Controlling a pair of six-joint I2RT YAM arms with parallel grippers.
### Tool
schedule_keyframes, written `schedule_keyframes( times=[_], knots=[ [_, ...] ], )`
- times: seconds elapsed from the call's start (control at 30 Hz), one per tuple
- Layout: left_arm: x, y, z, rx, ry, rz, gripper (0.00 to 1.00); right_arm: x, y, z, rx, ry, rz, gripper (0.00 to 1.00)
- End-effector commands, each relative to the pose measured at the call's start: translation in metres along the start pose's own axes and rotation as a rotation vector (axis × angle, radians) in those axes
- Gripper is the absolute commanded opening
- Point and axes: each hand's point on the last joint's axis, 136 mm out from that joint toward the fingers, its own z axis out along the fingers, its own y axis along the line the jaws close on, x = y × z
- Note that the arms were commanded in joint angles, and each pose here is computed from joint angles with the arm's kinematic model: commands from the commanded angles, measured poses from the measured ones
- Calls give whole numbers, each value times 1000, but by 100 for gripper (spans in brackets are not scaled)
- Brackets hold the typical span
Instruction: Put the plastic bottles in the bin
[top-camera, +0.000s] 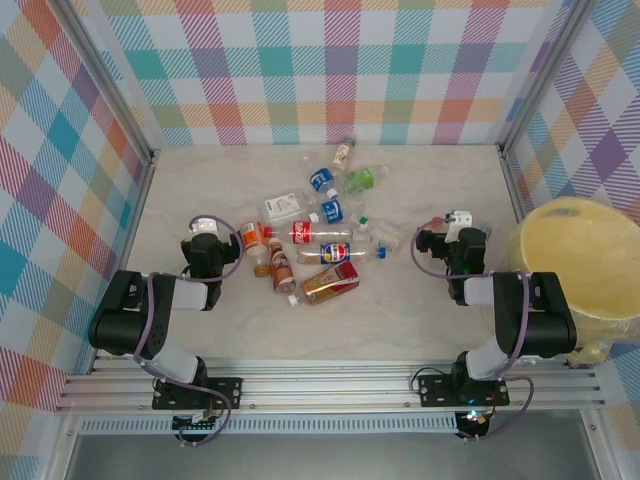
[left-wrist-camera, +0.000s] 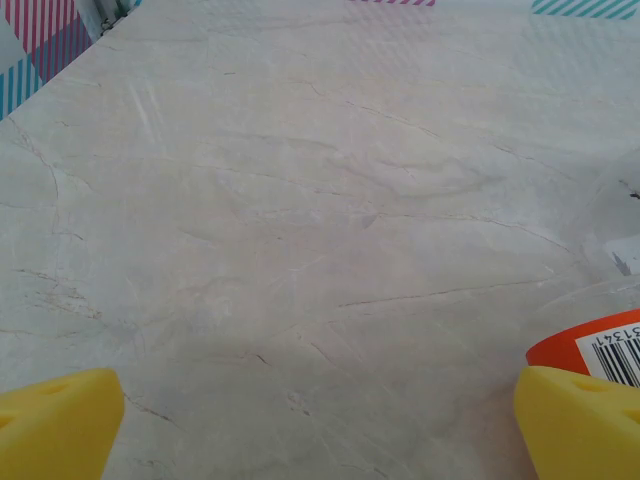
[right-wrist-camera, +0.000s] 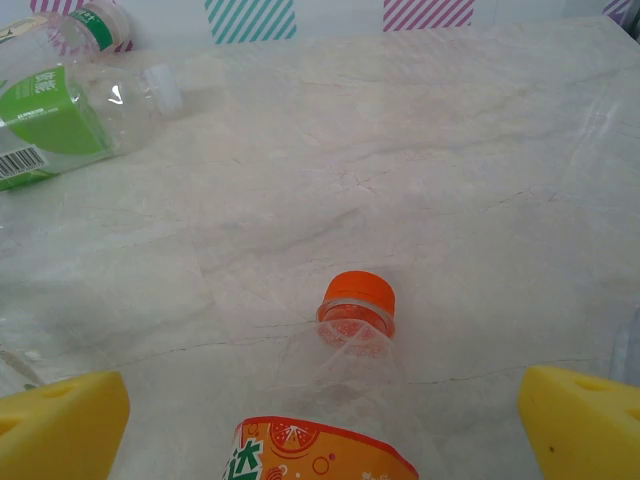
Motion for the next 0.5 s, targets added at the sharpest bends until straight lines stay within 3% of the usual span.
schedule_keyframes(
  times=[0.0, 0.47],
  knots=[
    [-5, 3, -1, -13, -30, -8, 100, -4, 6, 1, -23, -15, -6, 100],
    [-5, 3, -1, -12, -28, -11, 100, -4, 6, 2, -23, -13, -6, 100]
  ],
)
